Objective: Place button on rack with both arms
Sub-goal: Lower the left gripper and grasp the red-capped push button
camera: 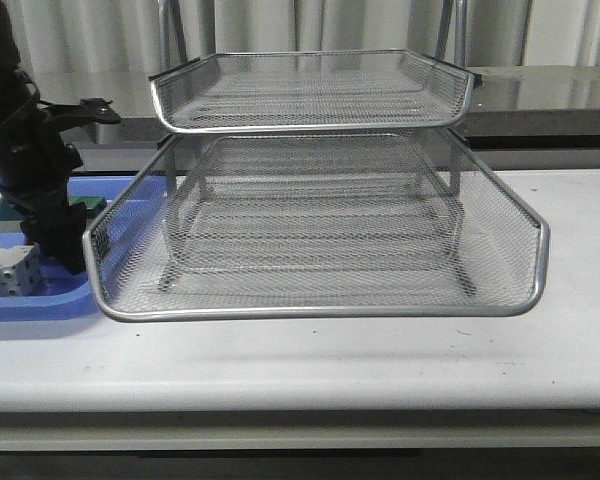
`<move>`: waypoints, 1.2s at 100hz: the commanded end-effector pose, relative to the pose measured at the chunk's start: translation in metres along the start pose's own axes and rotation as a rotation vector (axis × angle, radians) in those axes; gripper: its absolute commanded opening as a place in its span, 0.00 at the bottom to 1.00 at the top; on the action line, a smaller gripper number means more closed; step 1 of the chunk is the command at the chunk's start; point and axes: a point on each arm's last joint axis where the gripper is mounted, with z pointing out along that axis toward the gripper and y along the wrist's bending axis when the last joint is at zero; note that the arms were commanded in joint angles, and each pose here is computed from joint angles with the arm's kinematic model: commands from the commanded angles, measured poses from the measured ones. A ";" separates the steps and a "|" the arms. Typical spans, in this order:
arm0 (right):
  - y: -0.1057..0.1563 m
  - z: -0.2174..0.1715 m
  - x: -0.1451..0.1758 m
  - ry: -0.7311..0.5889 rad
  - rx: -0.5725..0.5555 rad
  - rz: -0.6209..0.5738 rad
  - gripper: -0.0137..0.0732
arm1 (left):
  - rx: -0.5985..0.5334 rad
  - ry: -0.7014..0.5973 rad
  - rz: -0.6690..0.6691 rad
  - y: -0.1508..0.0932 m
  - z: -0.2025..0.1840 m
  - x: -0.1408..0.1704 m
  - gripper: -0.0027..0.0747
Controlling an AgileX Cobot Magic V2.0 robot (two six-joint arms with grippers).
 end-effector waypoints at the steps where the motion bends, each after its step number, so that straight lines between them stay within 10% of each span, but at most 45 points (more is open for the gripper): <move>1: 0.000 -0.005 -0.012 -0.079 0.013 0.000 0.08 | -0.085 -0.080 0.008 0.006 -0.033 -0.014 0.83; 99: 0.000 -0.005 -0.012 -0.079 0.013 0.000 0.08 | -0.056 -0.057 0.002 0.006 -0.007 -0.012 0.83; 120: 0.000 -0.005 -0.012 -0.079 0.013 0.000 0.08 | -0.067 -0.066 0.004 0.008 -0.010 -0.014 0.51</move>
